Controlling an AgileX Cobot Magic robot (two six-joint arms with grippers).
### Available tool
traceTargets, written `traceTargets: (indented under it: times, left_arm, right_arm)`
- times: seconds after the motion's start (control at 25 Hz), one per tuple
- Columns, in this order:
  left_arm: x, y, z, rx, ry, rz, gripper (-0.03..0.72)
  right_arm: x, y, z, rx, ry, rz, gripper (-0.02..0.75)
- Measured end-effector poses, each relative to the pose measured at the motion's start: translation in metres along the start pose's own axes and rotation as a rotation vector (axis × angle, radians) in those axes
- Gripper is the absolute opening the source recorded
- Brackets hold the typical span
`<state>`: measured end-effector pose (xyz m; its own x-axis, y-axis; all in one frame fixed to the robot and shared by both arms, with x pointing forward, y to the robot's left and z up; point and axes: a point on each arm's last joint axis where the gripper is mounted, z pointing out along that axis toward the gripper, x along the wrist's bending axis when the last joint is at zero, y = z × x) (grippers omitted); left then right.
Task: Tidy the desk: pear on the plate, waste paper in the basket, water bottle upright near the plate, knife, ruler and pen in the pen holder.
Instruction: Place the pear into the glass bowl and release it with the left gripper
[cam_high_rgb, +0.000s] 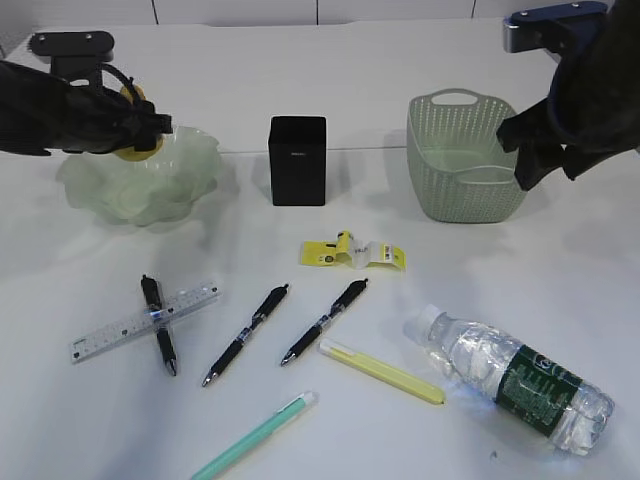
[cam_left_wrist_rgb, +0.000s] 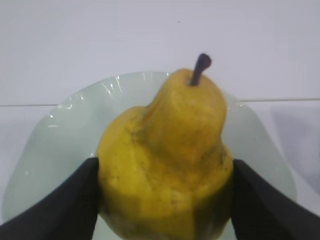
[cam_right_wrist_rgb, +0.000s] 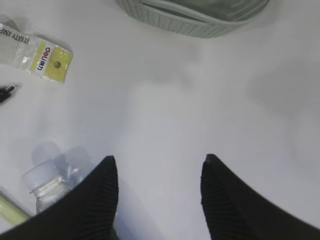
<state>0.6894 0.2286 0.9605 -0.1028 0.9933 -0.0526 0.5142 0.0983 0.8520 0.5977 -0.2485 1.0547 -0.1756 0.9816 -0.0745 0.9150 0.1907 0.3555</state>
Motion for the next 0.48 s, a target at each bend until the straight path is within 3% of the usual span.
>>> traceTargets:
  times: [0.48]
  left_arm:
    - [0.004,-0.022,0.021,0.047,0.039,-0.07,0.491]
  right_arm:
    - [0.0,0.003,0.0,-0.03,-0.002,-0.007,0.426]
